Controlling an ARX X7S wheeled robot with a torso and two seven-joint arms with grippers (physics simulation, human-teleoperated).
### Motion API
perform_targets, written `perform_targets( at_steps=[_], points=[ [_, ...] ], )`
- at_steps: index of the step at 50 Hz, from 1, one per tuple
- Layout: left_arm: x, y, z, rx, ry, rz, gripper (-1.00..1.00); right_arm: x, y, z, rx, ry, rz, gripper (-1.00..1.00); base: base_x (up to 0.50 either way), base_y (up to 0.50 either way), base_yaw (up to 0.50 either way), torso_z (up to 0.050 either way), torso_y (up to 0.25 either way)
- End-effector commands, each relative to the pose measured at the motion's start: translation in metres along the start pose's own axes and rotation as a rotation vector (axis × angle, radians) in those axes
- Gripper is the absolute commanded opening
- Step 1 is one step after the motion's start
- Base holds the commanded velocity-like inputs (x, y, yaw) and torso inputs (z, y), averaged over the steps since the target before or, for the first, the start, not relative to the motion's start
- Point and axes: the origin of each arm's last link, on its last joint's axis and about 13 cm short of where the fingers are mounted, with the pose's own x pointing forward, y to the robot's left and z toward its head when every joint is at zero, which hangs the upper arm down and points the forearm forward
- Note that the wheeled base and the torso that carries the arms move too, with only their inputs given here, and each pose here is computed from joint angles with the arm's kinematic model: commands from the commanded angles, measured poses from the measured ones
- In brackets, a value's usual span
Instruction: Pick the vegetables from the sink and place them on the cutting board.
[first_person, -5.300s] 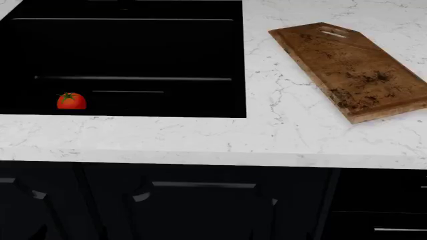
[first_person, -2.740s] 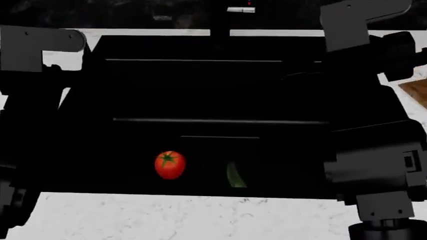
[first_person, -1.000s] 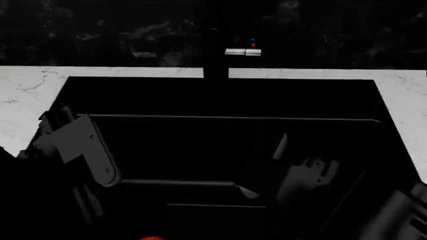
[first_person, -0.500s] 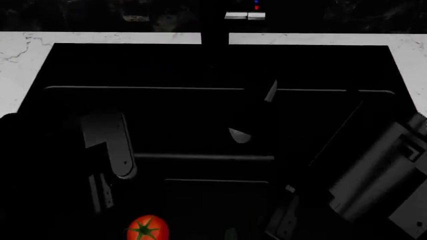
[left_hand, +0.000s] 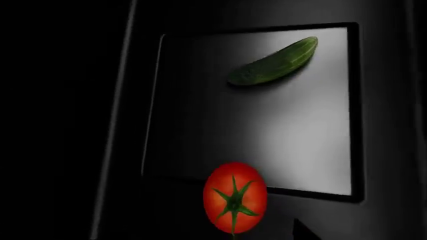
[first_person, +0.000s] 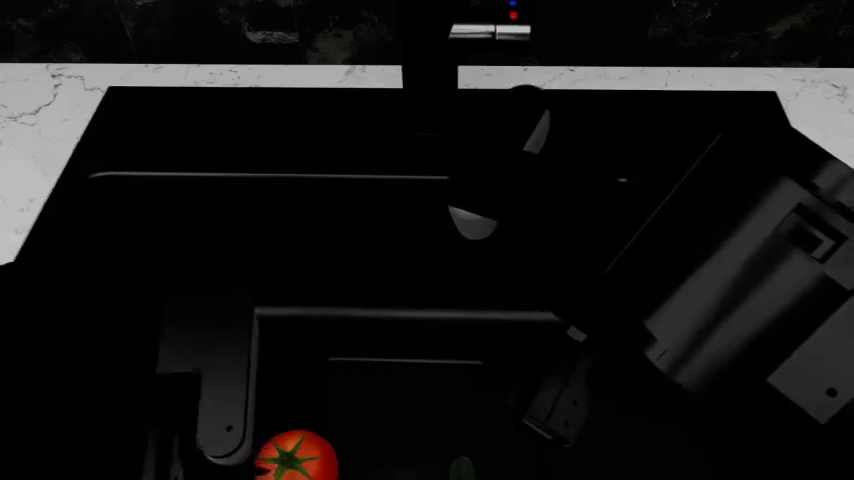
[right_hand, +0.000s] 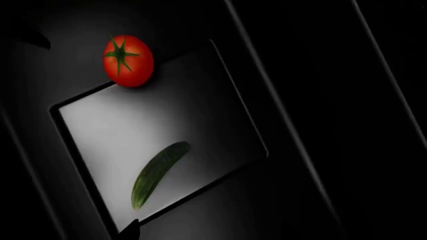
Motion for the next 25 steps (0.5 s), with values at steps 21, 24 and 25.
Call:
perform_targets(
  at_steps=[21,24,25],
  points=[
    [0.039,0.013,-0.006,-0.025,-0.017,-0.015,1.00,0.020,0.001,-0.004,-0.009,0.036,0.043,1.00,0.00,0.00,0.00,0.000,0.000],
    [0.045,0.011,-0.005,-0.020,-0.031,-0.029,1.00,0.021,0.000,-0.005,-0.011,0.039,0.046,1.00,0.00,0.00,0.00,0.000,0.000],
    [0.049,0.011,-0.005,-0.017,-0.033,-0.029,1.00,0.022,0.000,-0.005,-0.013,0.041,0.045,1.00,0.00,0.00,0.00,0.000,0.000]
  ],
)
